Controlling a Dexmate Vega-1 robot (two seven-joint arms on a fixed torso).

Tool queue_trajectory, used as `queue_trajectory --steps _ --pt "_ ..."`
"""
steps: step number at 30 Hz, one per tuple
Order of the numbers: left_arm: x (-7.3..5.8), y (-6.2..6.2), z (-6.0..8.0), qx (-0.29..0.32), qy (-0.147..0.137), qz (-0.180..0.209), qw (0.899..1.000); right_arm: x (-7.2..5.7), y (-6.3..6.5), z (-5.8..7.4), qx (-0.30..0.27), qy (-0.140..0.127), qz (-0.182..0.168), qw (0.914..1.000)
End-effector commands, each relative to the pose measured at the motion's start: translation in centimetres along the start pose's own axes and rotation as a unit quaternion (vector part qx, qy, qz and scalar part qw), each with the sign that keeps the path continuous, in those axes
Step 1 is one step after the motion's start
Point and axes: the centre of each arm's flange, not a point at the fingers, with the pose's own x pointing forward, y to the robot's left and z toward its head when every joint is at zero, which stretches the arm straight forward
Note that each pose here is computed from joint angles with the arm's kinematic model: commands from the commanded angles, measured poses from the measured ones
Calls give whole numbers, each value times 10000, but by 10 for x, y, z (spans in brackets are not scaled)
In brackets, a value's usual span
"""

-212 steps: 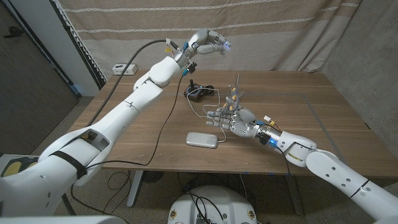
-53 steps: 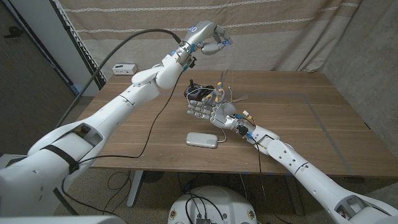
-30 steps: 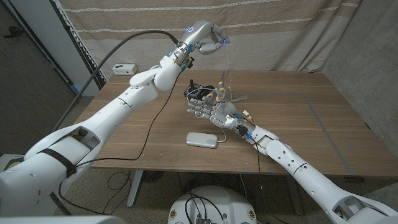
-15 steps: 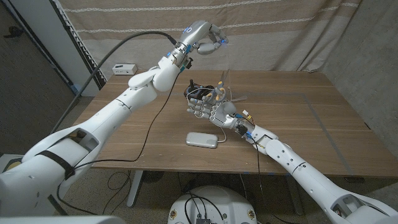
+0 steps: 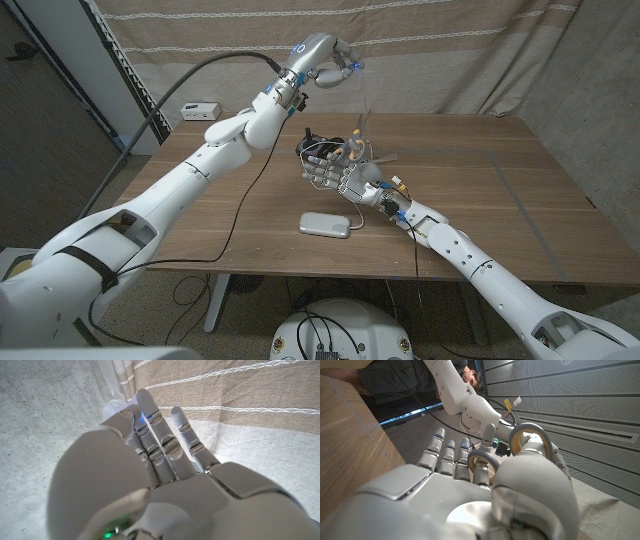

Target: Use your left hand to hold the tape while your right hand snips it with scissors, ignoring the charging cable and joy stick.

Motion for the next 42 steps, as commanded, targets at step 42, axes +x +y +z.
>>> queue_trajectory --steps 42 --pt "-15 1 1 66 222 30 9997 0 3 -3 101 -51 114 9999"
